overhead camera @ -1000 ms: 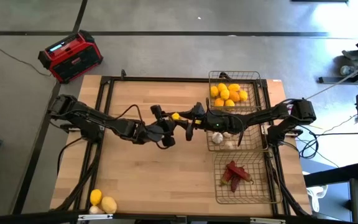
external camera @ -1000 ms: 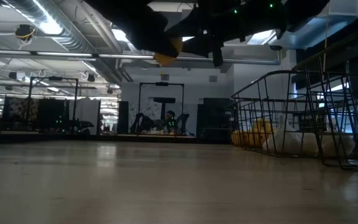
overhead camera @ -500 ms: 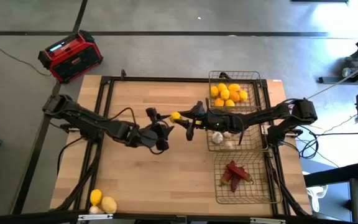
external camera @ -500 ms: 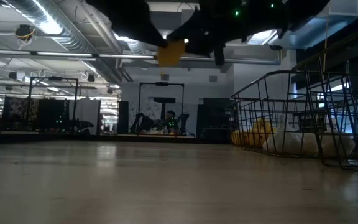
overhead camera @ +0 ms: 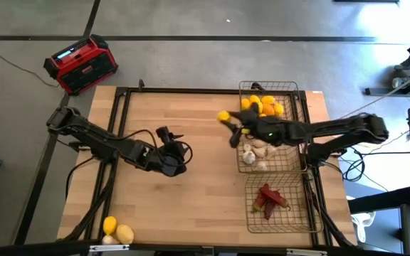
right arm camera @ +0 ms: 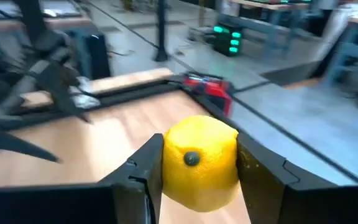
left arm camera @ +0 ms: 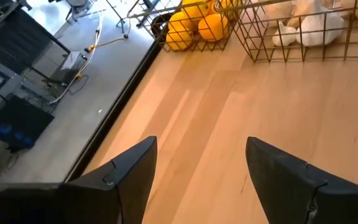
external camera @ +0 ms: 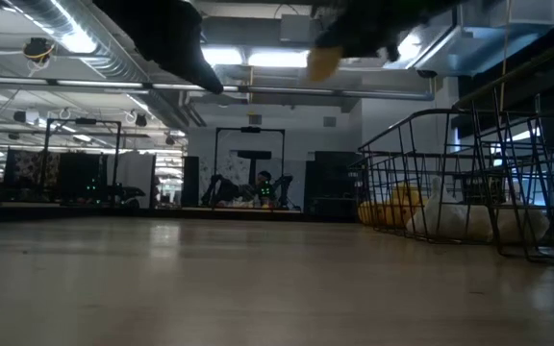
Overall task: Sort produce into baskets
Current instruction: Put the yellow lemon into the top wire basket
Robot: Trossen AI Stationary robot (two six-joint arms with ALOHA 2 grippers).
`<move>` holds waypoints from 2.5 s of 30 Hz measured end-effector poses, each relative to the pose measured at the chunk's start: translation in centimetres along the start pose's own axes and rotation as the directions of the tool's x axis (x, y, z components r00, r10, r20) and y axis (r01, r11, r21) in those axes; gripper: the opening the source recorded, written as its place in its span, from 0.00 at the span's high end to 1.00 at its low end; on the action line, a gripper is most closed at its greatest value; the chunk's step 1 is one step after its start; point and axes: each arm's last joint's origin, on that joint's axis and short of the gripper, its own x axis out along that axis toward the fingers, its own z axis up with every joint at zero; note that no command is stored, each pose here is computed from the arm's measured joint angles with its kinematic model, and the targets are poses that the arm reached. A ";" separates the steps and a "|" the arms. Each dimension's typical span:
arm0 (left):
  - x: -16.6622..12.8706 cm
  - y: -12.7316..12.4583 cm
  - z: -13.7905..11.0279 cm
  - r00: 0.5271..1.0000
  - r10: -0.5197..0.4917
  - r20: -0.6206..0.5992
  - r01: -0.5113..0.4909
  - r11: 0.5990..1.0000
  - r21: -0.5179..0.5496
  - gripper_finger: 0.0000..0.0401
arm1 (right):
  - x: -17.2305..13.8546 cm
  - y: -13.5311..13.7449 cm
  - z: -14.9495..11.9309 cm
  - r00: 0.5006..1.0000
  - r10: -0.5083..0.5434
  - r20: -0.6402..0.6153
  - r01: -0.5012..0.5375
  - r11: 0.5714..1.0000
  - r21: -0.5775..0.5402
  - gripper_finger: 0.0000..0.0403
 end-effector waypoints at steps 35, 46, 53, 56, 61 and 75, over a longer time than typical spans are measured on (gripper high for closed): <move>0.4 0.3 0.0 1.000 0.016 -0.013 -0.016 1.000 -0.014 0.40 | -1.6 -19.2 -5.9 0.561 -0.396 -0.727 0.552 0.833 -0.028 0.62; 0.6 0.5 0.0 0.999 0.025 -0.019 -0.026 1.000 -0.014 0.40 | 0.0 -19.7 -9.2 0.402 -0.298 -0.866 0.520 0.853 -0.052 0.62; 0.6 0.5 0.0 0.999 0.025 -0.019 -0.026 1.000 -0.012 0.40 | 0.2 -19.6 -10.0 0.347 -0.261 -0.901 0.487 0.871 -0.065 0.62; 0.6 0.5 0.0 0.999 0.025 -0.020 -0.025 1.000 -0.012 0.40 | 0.2 -19.6 -10.0 0.345 -0.262 -0.901 0.487 0.871 -0.067 0.62; 0.6 0.5 0.0 0.999 0.025 -0.019 -0.026 1.000 -0.012 0.40 | 0.2 -19.6 -10.0 0.342 -0.269 -0.901 0.488 0.870 -0.075 0.53; 0.6 0.5 0.0 1.000 0.025 -0.019 -0.025 1.000 0.008 0.40 | -0.6 -19.8 -8.2 0.382 -0.362 -0.850 0.492 0.858 -0.145 0.31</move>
